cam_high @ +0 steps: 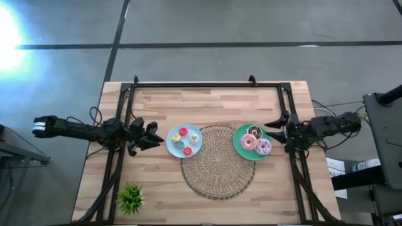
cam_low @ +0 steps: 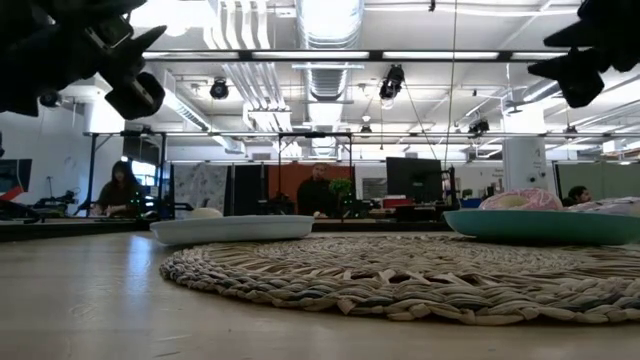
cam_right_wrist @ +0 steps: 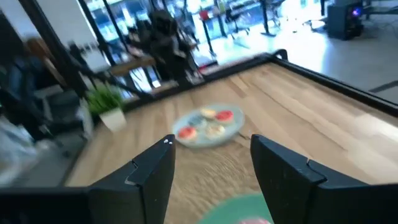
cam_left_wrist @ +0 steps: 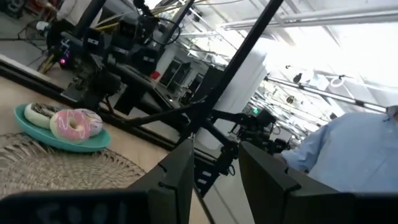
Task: Pick & Place donuts
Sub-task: Return to Home Position
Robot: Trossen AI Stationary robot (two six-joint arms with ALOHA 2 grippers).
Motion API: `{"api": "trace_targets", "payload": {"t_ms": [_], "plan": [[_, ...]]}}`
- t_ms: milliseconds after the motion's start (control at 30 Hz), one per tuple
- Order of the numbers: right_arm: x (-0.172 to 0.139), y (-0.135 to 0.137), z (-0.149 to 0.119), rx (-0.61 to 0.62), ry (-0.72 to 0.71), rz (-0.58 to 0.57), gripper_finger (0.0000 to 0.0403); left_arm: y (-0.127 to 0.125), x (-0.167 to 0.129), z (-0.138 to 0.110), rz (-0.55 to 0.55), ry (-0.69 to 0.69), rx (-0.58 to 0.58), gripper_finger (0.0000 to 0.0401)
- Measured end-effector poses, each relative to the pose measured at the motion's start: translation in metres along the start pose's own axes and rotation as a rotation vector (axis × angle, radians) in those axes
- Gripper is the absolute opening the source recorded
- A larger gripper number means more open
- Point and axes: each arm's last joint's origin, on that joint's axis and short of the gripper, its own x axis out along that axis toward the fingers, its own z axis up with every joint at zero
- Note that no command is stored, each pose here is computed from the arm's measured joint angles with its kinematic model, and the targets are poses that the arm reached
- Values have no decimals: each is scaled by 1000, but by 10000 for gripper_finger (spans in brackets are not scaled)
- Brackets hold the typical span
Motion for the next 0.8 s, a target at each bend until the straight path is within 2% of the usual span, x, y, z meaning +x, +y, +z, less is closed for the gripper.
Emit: {"api": "trace_targets", "payload": {"t_ms": [167, 300, 567, 800], "plan": [[3, -1, -6, -39, 73, -30, 201, 0, 0, 1, 11, -17, -20, 101], [5, 0, -7, -48, 90, -37, 201, 2, -2, -2, 22, -12, 70, 101], [8, 0, -8, -55, 105, -43, 201, 5, -2, -6, 48, 32, 167, 101], [7, 0, -8, -54, 103, -42, 201, 5, -2, -6, 47, 29, 120, 101]]}}
